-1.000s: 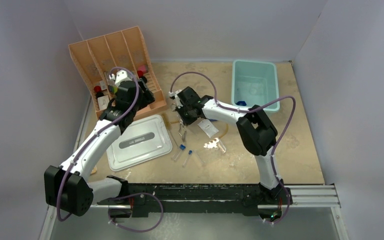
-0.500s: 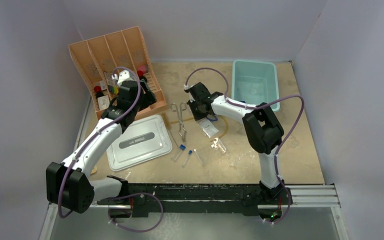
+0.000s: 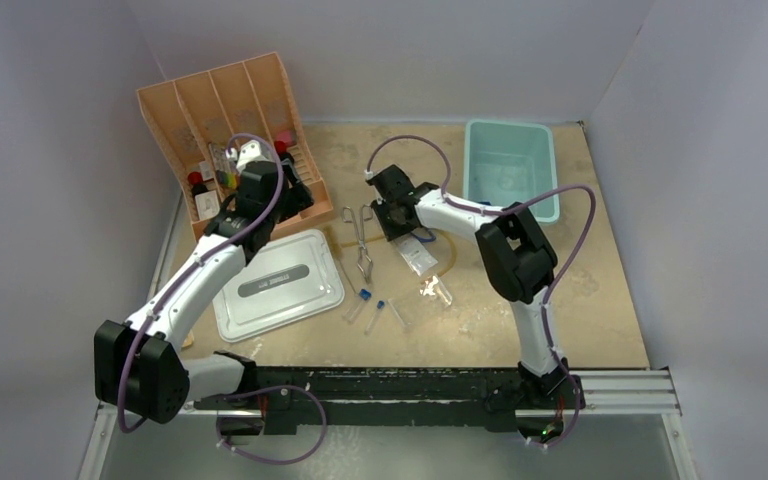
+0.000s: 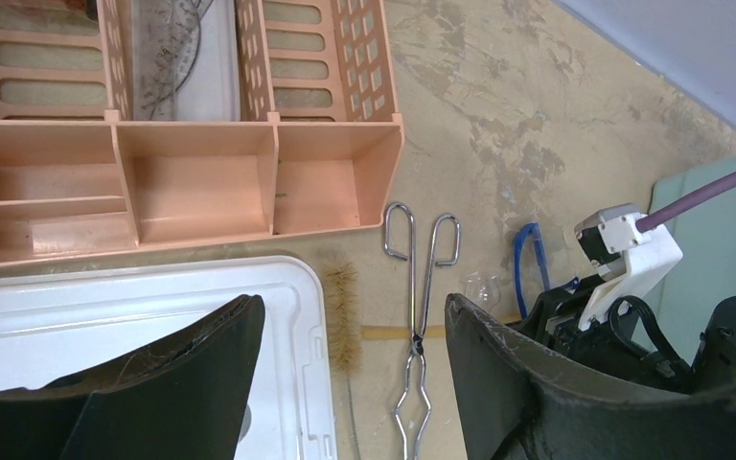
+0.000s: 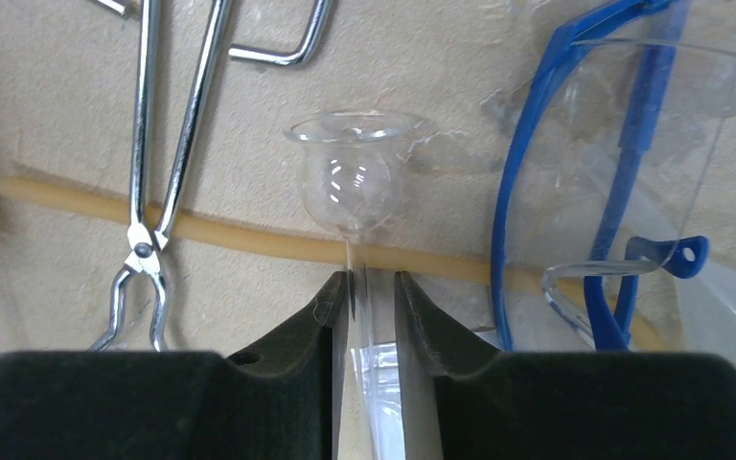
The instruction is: Organize the chemistry lab equipment
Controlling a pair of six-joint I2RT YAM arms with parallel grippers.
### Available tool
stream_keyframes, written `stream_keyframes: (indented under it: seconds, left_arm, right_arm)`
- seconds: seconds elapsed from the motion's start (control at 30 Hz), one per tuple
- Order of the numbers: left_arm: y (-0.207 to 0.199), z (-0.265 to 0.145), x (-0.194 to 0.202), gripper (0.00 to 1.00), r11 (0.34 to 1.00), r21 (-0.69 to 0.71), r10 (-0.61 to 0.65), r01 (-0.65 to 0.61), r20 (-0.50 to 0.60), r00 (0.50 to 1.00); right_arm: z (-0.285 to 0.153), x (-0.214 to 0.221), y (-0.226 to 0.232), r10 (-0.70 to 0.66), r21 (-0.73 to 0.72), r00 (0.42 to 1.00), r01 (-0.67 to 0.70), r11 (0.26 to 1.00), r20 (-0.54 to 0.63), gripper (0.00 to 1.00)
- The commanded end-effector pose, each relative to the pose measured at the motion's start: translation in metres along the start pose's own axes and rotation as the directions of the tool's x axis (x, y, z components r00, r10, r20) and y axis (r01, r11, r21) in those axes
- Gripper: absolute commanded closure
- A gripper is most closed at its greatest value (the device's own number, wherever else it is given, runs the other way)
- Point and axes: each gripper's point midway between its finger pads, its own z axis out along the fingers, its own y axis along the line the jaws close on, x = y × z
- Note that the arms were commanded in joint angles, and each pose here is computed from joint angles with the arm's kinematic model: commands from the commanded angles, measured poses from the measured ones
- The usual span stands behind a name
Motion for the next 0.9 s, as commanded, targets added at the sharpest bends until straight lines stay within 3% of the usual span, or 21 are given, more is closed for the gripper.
stream_keyframes:
  seconds: [0.0,0.13,0.33,0.5,0.7,0.87]
  left_arm:
    - [-0.011,-0.003,-0.023,0.32,1.0,0.03,0.007,-0.008,0.058,0.998]
    - [-0.01,-0.003,-0.025,0.32,1.0,0.026,0.007,-0.009,0.063,0.998]
    - [-0.009,-0.004,-0.031,0.32,1.0,0.016,0.003,-0.004,0.087,0.996]
    - [-0.011,-0.003,-0.034,0.32,1.0,0.022,-0.004,0.001,0.102,0.995]
    - [-0.019,0.001,-0.038,0.32,0.999,0.05,-0.019,0.013,0.117,0.993]
    - [-0.025,0.009,-0.039,0.32,0.998,0.068,-0.027,0.019,0.12,0.992]
  right_arm:
    - [0.003,-0.001,-0.008,-0.02,0.071,1.0,0.021,0.997,-0.006,0.77]
    - [-0.009,-0.013,-0.003,-0.022,0.041,0.999,0.02,0.999,0.039,0.99]
    - [-0.065,-0.057,0.011,0.012,-0.057,0.982,-0.001,0.998,0.188,1.0]
    - [-0.127,-0.105,0.002,0.062,-0.096,0.929,-0.029,0.995,0.365,1.0]
    - [-0.198,-0.15,-0.07,0.164,-0.045,0.829,-0.166,0.985,0.535,1.0]
    - [-0.235,-0.154,-0.157,0.235,0.07,0.755,-0.348,0.935,0.612,1.0]
